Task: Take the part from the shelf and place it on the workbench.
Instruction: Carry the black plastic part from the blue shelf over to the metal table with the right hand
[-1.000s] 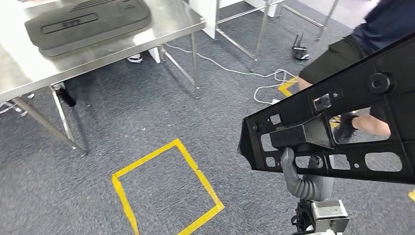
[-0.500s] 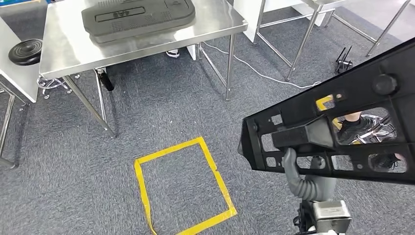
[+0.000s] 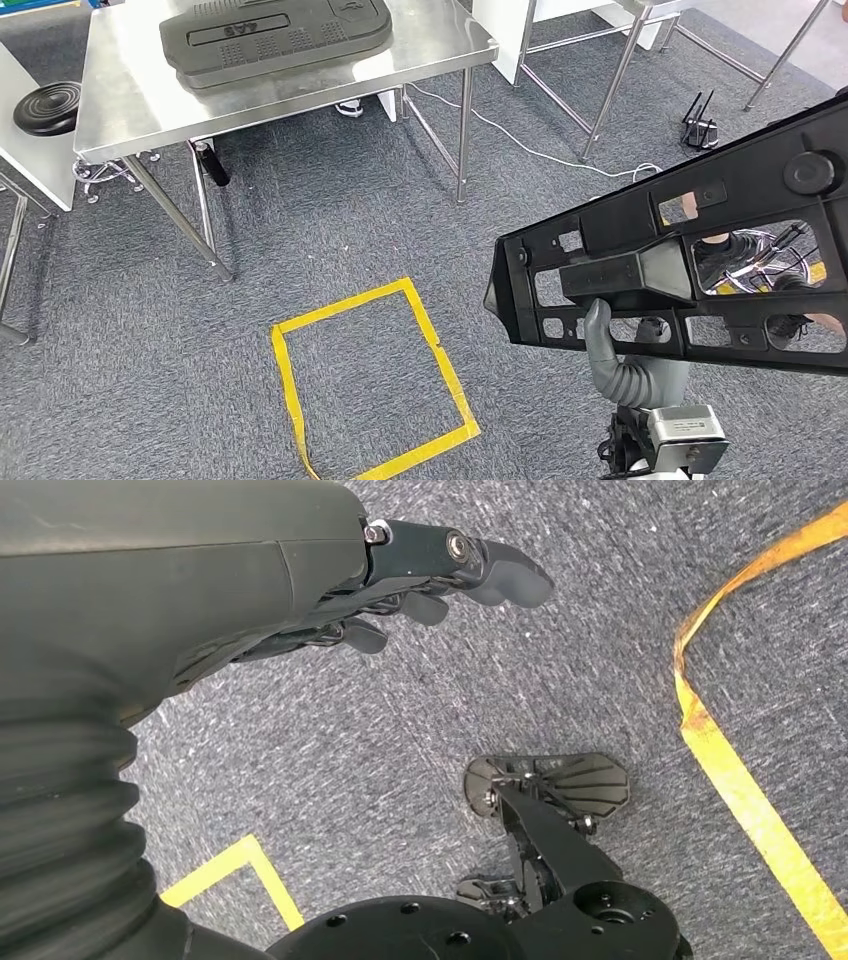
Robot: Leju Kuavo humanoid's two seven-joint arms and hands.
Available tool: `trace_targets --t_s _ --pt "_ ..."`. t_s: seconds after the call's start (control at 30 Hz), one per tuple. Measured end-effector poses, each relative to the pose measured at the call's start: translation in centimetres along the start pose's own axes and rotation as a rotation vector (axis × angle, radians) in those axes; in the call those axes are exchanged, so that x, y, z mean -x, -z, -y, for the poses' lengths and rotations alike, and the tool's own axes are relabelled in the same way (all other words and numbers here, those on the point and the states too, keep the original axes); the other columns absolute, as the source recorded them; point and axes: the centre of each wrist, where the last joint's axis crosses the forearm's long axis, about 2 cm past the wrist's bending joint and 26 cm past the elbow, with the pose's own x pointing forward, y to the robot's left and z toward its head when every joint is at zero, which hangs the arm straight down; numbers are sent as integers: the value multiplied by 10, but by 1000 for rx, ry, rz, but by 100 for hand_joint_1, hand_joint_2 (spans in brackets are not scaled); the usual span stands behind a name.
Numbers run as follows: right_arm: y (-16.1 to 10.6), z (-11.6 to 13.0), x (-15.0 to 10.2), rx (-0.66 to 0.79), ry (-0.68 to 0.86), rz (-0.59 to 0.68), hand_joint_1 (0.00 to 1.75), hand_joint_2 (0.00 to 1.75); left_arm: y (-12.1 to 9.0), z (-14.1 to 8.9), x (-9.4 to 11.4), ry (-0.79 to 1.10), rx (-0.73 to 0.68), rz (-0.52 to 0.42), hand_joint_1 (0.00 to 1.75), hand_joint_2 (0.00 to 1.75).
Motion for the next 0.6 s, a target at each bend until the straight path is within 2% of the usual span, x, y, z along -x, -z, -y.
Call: trace_targets --t_s 0.6 --pt "1 -1 0 0 0 4 150 175 1 -1 -3 3 21 -10 0 175"
